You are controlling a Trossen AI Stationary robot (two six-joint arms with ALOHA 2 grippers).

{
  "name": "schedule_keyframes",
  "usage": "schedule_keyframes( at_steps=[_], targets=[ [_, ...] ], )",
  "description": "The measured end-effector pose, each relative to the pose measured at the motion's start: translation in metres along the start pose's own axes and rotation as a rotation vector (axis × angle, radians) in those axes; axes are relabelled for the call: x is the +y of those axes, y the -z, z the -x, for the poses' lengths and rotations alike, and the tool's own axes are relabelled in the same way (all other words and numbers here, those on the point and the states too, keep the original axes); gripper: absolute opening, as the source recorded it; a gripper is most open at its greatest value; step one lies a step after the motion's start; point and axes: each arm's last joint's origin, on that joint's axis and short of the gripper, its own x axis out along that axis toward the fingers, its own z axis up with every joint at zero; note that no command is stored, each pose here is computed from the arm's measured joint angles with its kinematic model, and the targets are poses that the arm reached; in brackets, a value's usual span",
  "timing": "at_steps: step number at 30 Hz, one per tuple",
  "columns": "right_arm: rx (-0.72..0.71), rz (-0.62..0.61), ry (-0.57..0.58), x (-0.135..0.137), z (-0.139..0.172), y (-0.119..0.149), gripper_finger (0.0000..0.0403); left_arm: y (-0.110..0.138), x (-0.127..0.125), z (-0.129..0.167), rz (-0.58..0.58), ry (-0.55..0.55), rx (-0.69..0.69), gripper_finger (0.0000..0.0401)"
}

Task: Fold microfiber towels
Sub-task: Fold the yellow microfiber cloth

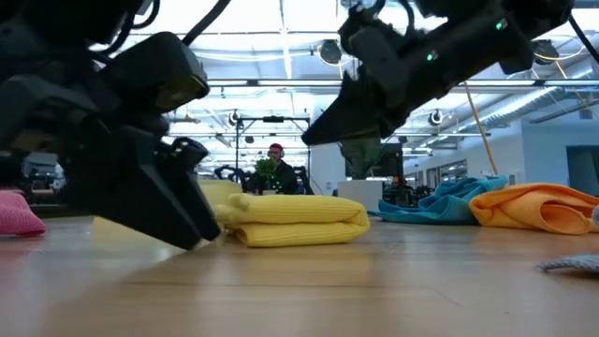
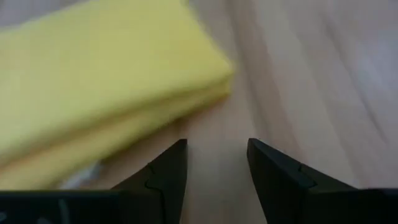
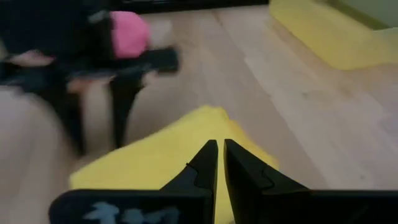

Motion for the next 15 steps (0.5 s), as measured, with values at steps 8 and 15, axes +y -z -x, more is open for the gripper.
schedule_keyframes(
  at_steps=[8,15],
  targets=[
    [-0.023,-0.043,-0.144,0.021,-0.017,0.024,0.0018,-0.004,0.009,0.035,0.093,-0.247,0.042,0.0170],
    [-0.015,-0.044,-0.271,0.026,-0.038,0.042,0.0018,-0.029,0.019,0.031,0.184,-0.416,-0.231,0.0170]
  ],
)
